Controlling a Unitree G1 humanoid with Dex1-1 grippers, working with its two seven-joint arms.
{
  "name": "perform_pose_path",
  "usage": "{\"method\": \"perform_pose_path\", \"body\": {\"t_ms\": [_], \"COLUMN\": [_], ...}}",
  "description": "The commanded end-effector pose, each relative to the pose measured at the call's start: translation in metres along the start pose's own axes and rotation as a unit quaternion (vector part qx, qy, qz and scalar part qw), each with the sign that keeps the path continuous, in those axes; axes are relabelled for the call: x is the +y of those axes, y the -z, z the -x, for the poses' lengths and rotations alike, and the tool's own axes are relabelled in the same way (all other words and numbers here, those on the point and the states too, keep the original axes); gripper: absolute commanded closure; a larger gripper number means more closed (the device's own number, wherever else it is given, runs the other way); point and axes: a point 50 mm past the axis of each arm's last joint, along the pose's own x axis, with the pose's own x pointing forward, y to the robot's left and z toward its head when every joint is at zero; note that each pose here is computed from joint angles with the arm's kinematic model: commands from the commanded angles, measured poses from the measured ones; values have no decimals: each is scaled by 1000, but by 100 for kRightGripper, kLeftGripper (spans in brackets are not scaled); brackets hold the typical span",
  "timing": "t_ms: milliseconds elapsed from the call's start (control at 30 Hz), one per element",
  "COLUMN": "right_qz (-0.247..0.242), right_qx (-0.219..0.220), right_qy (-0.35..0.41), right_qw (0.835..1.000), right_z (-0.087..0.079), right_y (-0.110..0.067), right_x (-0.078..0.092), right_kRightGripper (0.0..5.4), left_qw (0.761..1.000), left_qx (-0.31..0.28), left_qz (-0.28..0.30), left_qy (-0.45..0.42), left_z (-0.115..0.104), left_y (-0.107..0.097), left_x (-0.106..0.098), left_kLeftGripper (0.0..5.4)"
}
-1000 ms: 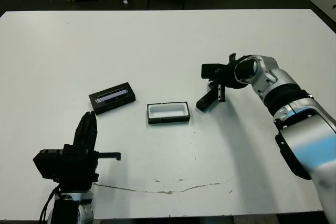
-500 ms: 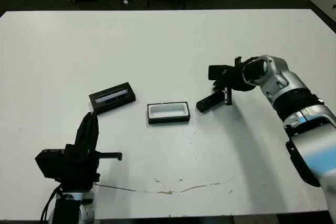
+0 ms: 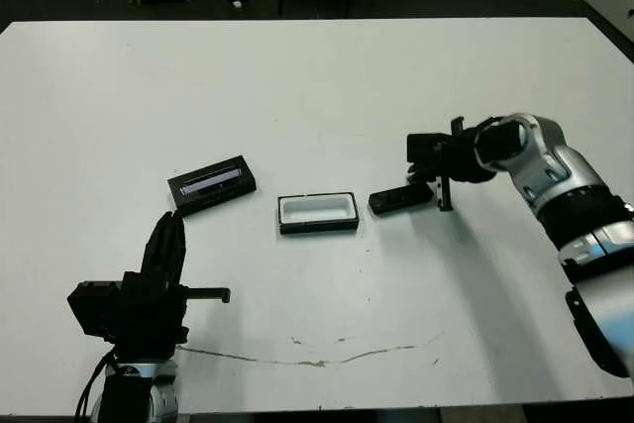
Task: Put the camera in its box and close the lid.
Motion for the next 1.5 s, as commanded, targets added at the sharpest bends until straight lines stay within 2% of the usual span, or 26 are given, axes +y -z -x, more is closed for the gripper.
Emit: {"method": "perform_pose_path", "body": {"t_ms": [33,333,467,800,1500], "right_qz": [-20,-6,-29,-32,3], "right_qx": [13,3,-1,1,-7], "right_qy": [-45,-45,-59,-72,-132], "right_qw": [999,999,998,997,991], "right_z": [-6,4,7,10,12], "right_y": [9,9,12,15,1], "right_x": [16,21,23,30,49], "right_kRightGripper": [540,540,540,540,540], "left_qw": [1000,1000,1000,1000,1000], "left_qx": [23,24,22,26,29], "left_qz": [-7,-10,-15,-6,3], "left_qy": [1,0,2,1,4], "left_z": [6,6,5,6,4], "left_y": [7,7,7,7,8], "left_x": [3,3,4,3,1], "left_kLeftGripper": [537,537,537,537,537]}}
